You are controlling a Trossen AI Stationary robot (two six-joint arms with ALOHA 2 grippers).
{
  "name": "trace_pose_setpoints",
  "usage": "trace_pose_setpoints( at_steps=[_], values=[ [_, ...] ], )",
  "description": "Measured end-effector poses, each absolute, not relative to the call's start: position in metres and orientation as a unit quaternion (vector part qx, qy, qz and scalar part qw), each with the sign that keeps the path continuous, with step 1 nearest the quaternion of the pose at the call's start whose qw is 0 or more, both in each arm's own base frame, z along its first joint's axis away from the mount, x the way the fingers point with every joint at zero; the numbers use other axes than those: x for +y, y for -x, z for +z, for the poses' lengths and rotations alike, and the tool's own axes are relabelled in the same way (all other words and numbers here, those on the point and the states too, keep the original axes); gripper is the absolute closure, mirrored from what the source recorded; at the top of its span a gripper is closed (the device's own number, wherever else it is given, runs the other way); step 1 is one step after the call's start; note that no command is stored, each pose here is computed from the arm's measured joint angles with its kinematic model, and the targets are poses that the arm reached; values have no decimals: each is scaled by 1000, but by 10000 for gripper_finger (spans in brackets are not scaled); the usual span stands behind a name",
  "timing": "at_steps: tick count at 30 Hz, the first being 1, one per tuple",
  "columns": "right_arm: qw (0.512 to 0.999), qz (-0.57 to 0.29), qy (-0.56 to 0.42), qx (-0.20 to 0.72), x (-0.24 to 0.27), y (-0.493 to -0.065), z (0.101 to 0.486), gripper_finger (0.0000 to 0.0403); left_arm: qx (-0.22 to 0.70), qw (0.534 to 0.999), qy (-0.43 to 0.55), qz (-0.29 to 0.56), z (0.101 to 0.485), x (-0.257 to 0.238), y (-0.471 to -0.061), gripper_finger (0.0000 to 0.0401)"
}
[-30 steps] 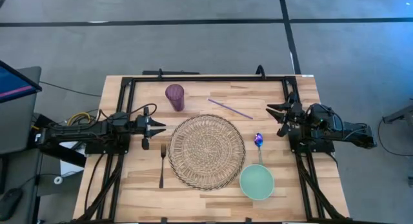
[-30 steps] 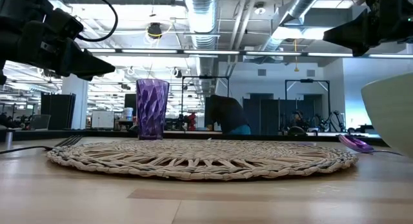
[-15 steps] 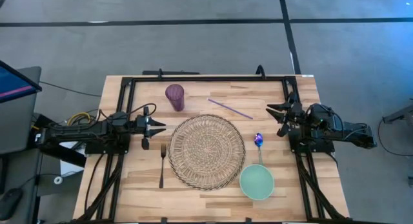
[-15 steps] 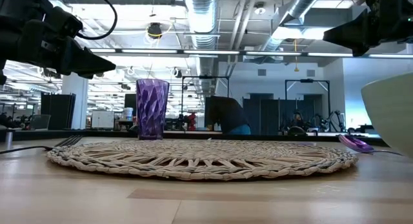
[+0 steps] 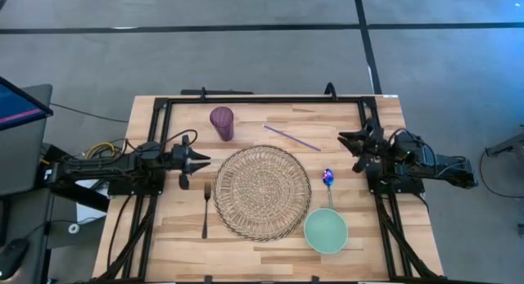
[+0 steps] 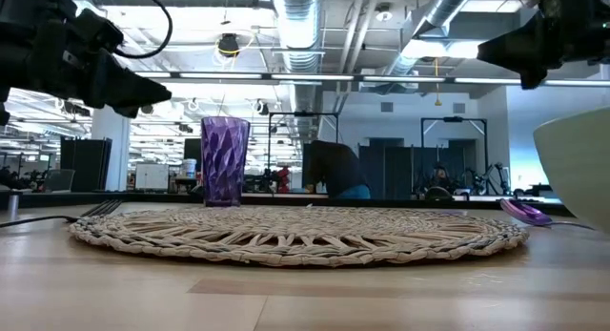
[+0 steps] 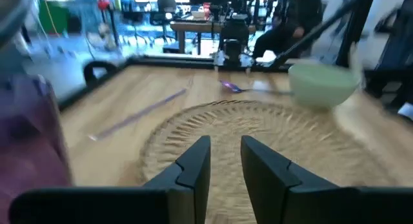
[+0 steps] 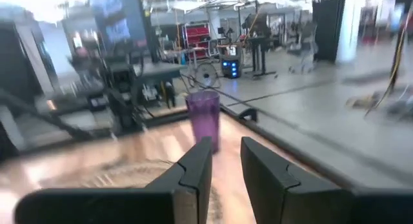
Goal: Pick & Place Utensil
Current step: Put the blue bowl on the brown mat
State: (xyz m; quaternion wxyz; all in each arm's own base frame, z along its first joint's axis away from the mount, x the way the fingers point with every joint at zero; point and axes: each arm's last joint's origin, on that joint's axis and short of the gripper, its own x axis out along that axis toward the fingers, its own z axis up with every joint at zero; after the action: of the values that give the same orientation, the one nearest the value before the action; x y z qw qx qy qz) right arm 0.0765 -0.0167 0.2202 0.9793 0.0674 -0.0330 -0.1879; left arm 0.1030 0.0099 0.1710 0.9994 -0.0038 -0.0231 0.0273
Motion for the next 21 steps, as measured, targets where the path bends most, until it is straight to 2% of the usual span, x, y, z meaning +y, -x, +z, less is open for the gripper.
trace_pose_setpoints(
  at_steps=[5,11,21],
  values=[
    [970,-183,-149,-55,-17,-76,222,326,-76,996,42,22,181,10,-102,313],
    [968,-177,-158,-86,-17,-76,227,326,-93,992,86,16,184,10,-102,313],
    [965,-181,-155,-109,-18,-75,232,326,-125,988,85,13,191,10,-104,313]
  ],
)
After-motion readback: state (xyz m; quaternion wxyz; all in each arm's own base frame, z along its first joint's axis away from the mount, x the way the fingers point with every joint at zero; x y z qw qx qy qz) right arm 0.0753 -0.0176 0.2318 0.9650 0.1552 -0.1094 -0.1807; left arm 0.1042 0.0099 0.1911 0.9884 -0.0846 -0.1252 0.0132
